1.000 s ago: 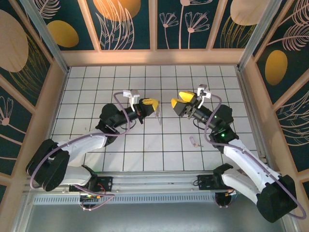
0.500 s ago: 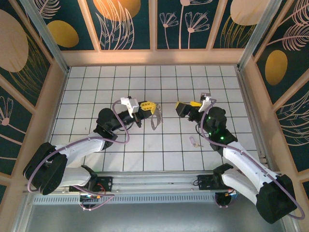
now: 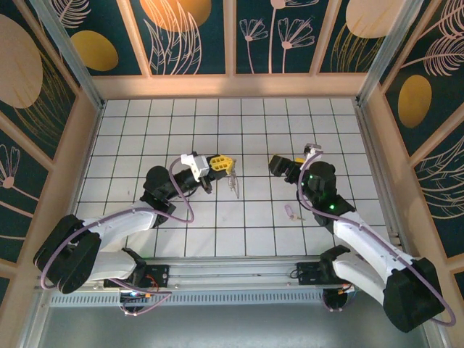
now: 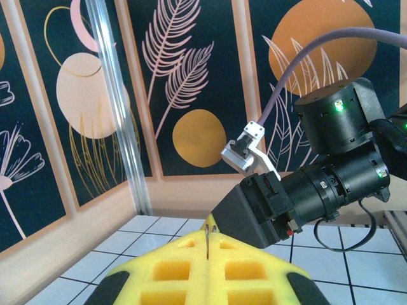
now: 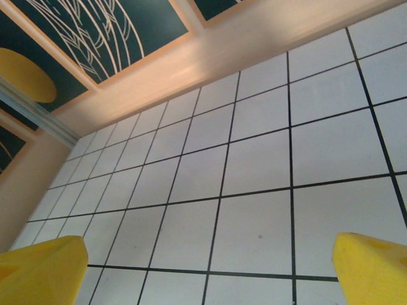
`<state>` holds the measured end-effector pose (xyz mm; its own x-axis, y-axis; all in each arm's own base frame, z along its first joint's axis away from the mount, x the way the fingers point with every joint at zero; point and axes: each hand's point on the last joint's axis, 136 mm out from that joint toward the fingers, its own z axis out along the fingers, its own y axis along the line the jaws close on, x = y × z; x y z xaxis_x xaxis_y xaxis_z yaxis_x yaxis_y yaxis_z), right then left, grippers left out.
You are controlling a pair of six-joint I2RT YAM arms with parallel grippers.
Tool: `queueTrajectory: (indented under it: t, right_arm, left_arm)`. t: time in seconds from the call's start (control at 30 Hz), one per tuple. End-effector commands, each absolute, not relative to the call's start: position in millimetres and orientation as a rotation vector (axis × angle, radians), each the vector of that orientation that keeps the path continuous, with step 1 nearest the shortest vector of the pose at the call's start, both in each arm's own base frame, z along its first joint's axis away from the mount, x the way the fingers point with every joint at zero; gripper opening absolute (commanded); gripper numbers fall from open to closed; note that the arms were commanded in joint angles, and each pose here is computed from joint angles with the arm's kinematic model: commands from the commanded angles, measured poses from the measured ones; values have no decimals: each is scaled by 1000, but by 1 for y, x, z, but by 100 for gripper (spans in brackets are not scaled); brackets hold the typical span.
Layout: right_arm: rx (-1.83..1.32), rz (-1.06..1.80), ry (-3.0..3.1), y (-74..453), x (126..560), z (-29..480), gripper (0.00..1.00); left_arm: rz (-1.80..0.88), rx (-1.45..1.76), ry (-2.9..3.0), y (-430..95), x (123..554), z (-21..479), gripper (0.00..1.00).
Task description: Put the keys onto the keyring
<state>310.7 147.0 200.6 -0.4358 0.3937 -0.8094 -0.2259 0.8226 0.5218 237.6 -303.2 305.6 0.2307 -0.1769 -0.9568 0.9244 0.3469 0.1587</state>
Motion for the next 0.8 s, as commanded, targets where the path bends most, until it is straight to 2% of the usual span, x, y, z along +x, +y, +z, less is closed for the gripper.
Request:
queueTrajectory:
  t: [0.0, 0.4, 0.57, 0.67, 0.77]
  right_arm:
    - [137, 667, 1899, 141, 313, 195, 99]
    - [27, 758, 1836, 153, 319, 217, 99]
    - [-58, 907, 1743, 161, 313, 236, 99]
    - [-158, 996, 1673, 171, 301, 250, 94]
    - [-267, 1050, 1609, 180, 289, 262, 84]
  left_arm:
    - [-881, 940, 955, -306, 230, 314, 0]
    - [-883, 1089, 953, -324, 229, 301, 0]
    - [-900, 1156, 961, -332, 228, 294, 0]
    - [-909, 1171, 956, -333, 226, 294, 0]
    - [-926, 1184, 944, -332, 224, 295, 0]
